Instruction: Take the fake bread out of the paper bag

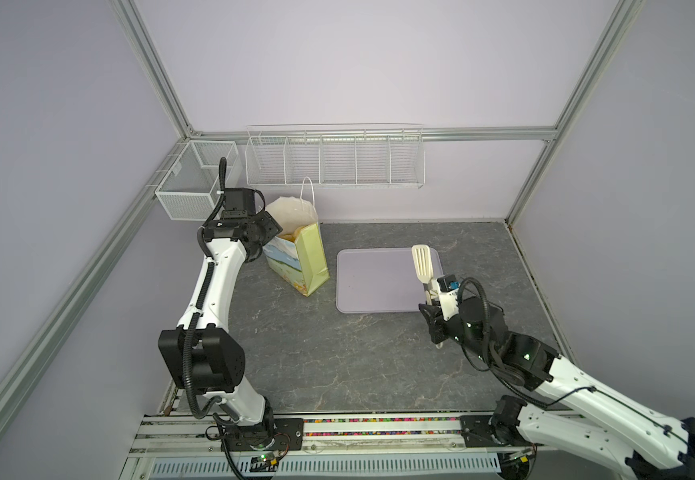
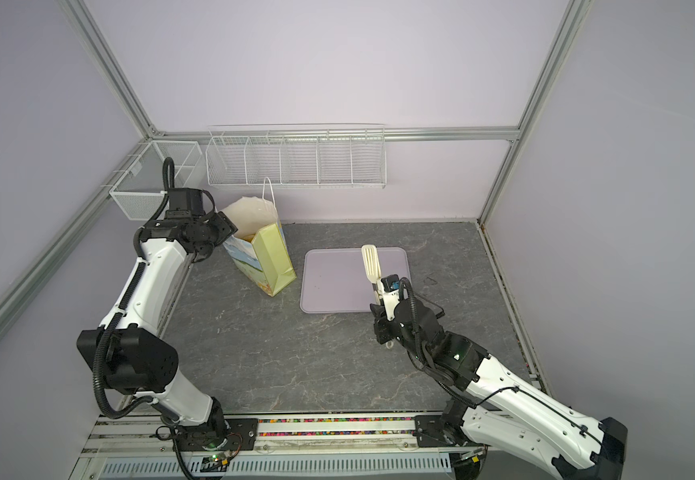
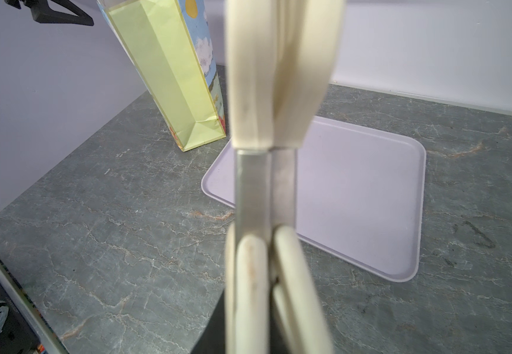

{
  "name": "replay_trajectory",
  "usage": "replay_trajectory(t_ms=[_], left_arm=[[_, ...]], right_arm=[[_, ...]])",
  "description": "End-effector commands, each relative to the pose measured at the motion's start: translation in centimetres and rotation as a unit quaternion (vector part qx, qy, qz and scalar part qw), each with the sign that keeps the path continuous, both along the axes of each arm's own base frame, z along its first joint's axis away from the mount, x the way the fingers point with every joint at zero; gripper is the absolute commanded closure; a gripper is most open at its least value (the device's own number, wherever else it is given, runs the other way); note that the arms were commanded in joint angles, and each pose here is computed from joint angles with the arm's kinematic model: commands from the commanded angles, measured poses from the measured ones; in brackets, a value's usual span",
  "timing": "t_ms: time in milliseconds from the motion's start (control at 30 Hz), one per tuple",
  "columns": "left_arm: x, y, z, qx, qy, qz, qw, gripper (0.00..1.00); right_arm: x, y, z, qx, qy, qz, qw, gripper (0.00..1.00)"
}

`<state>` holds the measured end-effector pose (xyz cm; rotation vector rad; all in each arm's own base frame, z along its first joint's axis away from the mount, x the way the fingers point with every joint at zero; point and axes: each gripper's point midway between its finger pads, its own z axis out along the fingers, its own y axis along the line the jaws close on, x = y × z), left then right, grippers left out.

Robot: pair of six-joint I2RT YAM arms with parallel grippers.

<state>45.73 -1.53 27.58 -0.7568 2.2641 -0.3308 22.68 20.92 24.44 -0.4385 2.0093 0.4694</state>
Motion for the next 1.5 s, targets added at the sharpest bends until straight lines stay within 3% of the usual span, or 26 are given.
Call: replay_trajectory(t_ms=[0, 167, 300, 400, 533, 667, 967, 1100, 1400, 1467], left_arm=[[-0.3, 0.9, -1.0, 0.023, 0.025, 0.013, 0.999, 0.30], [-0.1, 0.7, -2.8, 0.019, 0.044, 0.007, 0.999, 0.34], [-0.2, 0.9, -3.0, 0.022, 0.049, 0.007, 0.999, 0.44], [-0.5, 1.3, -2.8, 0.030, 0.049, 0.009, 0.998, 0.57], [-1.2, 1.9, -2.3, 0.036, 0.046, 0.005, 0.998, 0.83], [-2.1, 2.7, -1.3, 0.068, 0.039, -0.006, 0.997, 1.00], [-4.6, 4.3, 1.9, 0.167, 0.027, -0.057, 0.984, 1.00], [-5.2, 3.6, 2.5, 0.182, 0.011, -0.098, 0.978, 1.00], [-7.2, 2.7, 4.3, 0.258, -0.004, -0.184, 0.948, 1.00], [-7.6, 1.7, 4.1, 0.287, -0.001, -0.207, 0.935, 1.00]], right_arm=[[0.2, 0.3, 0.1, 0.003, -0.005, 0.004, 1.000, 0.92], [0.3, 0.6, -0.1, -0.001, 0.005, 0.007, 1.000, 0.91], [0.2, 0.9, -0.2, -0.003, 0.013, 0.012, 1.000, 0.91], [0.2, 0.9, -0.2, -0.004, 0.017, 0.011, 1.000, 0.91], [0.0, 0.7, -0.1, -0.003, 0.019, 0.010, 1.000, 0.90], [-0.2, 0.4, 0.0, -0.001, 0.025, 0.004, 1.000, 0.90], [-1.0, 0.3, -0.4, 0.005, 0.077, -0.002, 0.997, 0.87], [-1.5, 0.5, 0.1, 0.026, 0.102, -0.005, 0.994, 0.85], [-2.0, 2.0, -1.0, 0.048, 0.136, 0.013, 0.990, 0.85], [-1.9, 2.2, -1.1, 0.047, 0.137, 0.016, 0.989, 0.85]])
